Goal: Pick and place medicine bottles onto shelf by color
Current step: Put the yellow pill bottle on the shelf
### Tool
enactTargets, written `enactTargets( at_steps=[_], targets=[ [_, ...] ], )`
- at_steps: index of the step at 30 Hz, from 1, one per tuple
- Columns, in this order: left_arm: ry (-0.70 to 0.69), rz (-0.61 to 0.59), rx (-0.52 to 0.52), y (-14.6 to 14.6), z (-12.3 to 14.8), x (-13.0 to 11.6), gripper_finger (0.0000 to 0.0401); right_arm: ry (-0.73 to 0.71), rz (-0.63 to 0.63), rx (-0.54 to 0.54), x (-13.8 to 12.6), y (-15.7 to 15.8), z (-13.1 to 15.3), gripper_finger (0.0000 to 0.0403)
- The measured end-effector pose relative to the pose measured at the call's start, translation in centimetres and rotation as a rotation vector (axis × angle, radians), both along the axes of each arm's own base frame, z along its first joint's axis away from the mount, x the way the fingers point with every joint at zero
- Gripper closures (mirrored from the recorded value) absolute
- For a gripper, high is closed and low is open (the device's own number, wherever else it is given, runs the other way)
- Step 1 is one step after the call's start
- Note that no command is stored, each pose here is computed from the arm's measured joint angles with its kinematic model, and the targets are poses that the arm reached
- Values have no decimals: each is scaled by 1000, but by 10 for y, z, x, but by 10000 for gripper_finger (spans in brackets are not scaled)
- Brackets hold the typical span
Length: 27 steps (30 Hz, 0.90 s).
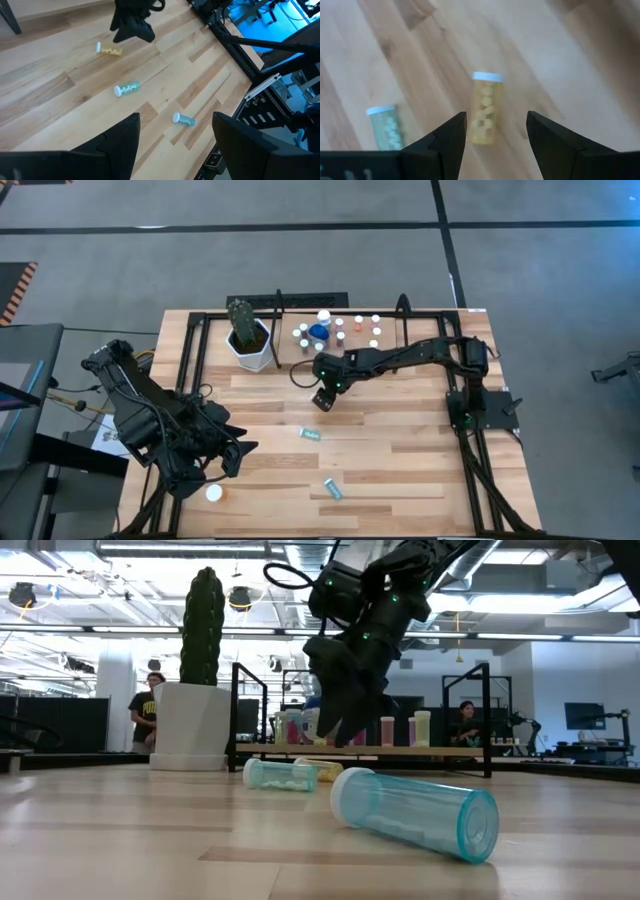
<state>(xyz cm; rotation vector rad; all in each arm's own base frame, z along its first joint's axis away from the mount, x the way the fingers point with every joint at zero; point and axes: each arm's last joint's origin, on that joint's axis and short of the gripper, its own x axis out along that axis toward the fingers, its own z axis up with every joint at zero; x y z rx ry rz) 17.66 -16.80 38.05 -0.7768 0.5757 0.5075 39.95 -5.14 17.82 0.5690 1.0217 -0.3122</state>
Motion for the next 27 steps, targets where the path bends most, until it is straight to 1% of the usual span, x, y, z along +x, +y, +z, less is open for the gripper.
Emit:
enactTargets(
  at_steps=[4,9,21,24,26,27],
  targets=[
    [0,0,0,0,0,0,166,-22,-2,5,2,6,1,173],
    [1,-1,1,0,0,0,166,-31,-1,-88,5,12,2,173],
    [8,-21,23,0,0,0,166,-33,22,-99,6,23,2,173],
    [7,-22,23,0,0,0,166,-24,25,-105,10,25,-10,173],
    [8,-23,24,0,0,0,166,33,23,-97,7,26,-18,173],
    [8,-23,24,0,0,0,166,22,24,-96,11,26,-23,173]
  ],
)
